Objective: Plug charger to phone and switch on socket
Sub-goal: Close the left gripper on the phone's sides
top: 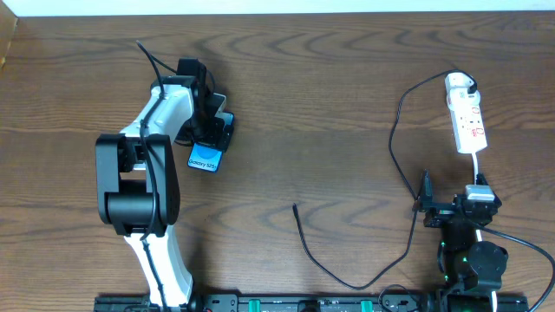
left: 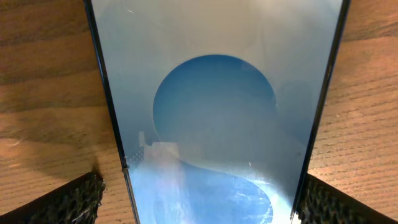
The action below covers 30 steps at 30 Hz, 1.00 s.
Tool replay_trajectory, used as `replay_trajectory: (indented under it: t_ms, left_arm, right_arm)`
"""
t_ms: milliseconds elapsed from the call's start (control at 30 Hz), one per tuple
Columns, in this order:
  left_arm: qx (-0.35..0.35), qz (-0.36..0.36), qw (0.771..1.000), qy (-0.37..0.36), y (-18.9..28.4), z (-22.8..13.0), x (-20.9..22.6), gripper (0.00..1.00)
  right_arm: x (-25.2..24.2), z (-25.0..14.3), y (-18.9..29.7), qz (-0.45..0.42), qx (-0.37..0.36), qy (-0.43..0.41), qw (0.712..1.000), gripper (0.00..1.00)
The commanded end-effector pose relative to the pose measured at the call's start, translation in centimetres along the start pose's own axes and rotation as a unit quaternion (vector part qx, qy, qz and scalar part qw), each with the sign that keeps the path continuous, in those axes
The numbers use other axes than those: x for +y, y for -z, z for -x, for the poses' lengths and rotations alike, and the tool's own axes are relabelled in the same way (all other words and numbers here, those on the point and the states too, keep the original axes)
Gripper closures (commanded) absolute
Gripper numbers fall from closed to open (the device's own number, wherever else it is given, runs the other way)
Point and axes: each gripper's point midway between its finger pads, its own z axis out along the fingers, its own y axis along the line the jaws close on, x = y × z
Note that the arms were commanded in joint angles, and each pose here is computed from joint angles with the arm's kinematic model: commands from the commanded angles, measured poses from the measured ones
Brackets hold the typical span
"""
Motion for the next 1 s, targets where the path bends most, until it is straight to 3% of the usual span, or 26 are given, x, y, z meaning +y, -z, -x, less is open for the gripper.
replay_trajectory:
  t_ms: [0,967]
  left_arm:
    - [0.02,-0.036,0.999,-0.007,-1.17,-1.26,-1.22,0.02]
    - [0.023,-0.039,0.999,-0.01,-1.33,-1.51,-1.35,0.02]
  right_arm:
    - [0.16,-0.04,0.02,0.004,0.0,0.004,1.0,0.01]
    - [0.16,-0.04,0.02,0.004,0.0,0.004,1.0,0.01]
